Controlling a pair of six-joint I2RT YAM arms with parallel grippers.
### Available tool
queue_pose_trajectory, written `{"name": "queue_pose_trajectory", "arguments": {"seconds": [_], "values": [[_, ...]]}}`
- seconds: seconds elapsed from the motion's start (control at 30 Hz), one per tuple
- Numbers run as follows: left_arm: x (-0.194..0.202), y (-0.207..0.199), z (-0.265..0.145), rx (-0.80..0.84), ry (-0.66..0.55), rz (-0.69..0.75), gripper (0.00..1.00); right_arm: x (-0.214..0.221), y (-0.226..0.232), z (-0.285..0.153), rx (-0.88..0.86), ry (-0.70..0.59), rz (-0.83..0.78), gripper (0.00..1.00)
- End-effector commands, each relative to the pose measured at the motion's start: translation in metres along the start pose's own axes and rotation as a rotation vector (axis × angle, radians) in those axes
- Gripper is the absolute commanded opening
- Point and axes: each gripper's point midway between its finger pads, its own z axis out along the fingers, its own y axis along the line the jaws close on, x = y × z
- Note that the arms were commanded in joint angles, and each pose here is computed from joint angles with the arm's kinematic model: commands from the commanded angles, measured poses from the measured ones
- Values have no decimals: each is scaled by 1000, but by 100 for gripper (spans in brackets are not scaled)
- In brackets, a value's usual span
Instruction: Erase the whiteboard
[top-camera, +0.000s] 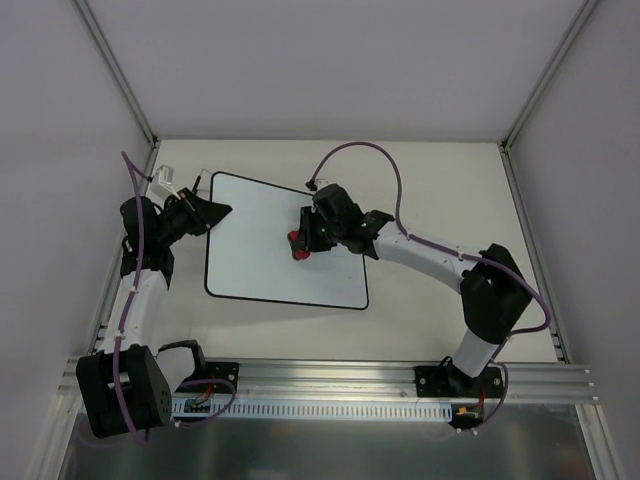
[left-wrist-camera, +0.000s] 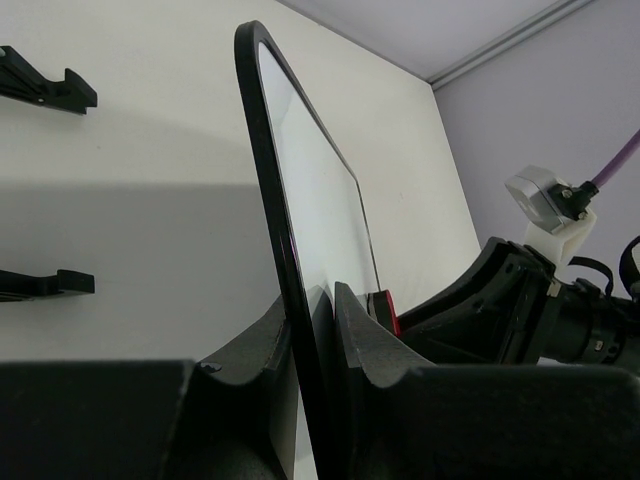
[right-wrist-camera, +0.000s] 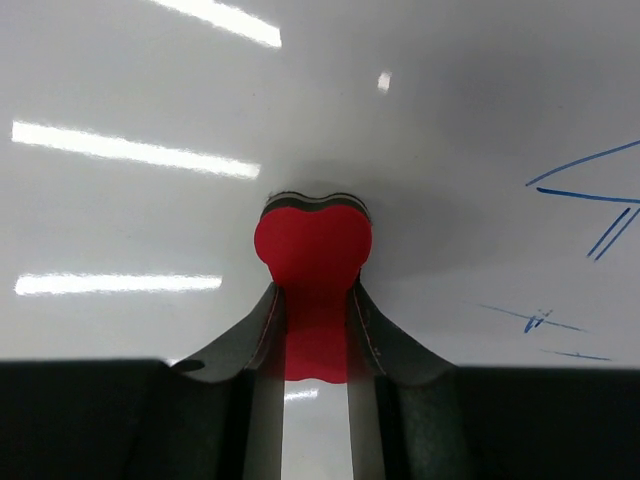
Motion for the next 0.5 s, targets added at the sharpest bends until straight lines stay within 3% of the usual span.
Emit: {"name": "queue_pose_trajectory", "arguments": {"seconds": [0.0, 0.03, 0.2, 0.47], "values": [[-24, -50, -7, 187, -50, 306, 0, 26, -43, 8, 92, 72, 71, 0], [-24, -49, -7, 186, -50, 305, 0, 17, -60, 4, 110, 43, 102, 0], [-26, -51, -7, 193, -49, 310, 0, 53, -131, -5, 197, 60, 196, 0], [-28, -56, -7, 209, -45, 317, 0, 87, -166, -8, 241, 78, 256, 0]]}}
